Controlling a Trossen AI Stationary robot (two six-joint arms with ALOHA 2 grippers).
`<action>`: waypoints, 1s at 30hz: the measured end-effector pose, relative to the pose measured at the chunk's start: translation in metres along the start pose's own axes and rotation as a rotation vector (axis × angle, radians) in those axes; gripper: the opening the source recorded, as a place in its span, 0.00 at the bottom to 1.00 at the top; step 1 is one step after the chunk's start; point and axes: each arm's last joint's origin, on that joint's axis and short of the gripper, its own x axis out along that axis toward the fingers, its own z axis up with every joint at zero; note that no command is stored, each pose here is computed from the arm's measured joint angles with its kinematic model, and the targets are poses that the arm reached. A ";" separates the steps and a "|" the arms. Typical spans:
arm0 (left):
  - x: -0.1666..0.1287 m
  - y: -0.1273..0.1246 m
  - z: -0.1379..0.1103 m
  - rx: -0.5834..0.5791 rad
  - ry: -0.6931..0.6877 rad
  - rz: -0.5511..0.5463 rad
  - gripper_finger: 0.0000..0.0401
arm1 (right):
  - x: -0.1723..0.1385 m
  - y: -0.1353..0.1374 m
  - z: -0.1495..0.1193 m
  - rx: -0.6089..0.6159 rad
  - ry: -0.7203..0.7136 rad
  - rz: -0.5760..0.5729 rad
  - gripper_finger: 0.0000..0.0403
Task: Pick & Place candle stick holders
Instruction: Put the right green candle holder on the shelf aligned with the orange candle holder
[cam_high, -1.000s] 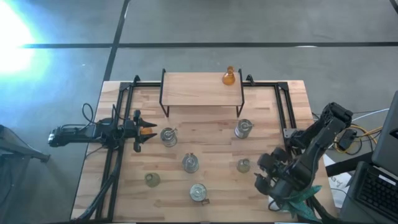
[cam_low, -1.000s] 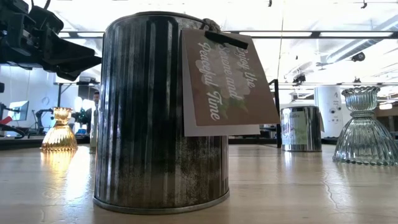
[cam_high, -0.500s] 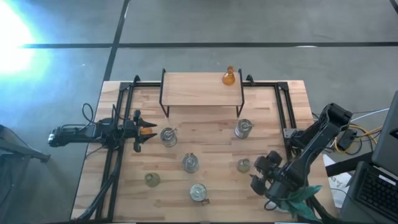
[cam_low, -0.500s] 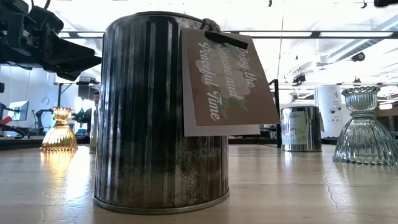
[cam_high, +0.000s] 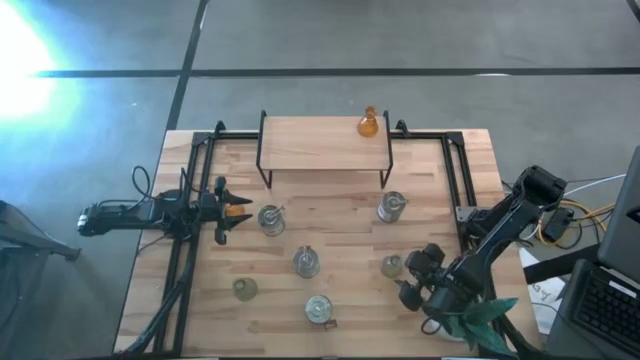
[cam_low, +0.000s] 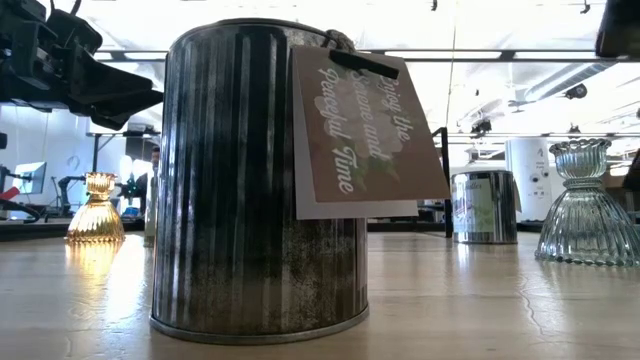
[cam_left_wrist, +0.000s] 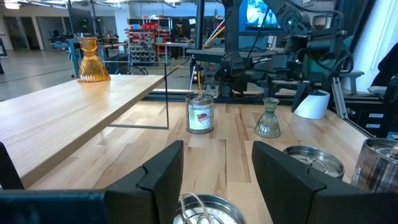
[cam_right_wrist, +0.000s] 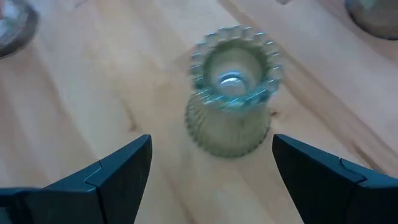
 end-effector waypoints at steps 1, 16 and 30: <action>0.000 0.000 0.000 0.000 0.000 0.000 0.49 | 0.002 -0.001 0.001 0.005 -0.012 -0.004 0.81; 0.000 0.000 0.000 0.000 0.000 0.000 0.49 | 0.020 0.002 0.019 0.026 -0.071 0.041 0.75; 0.000 0.000 0.000 0.000 0.000 -0.001 0.49 | 0.042 -0.014 0.017 0.065 -0.088 0.053 0.53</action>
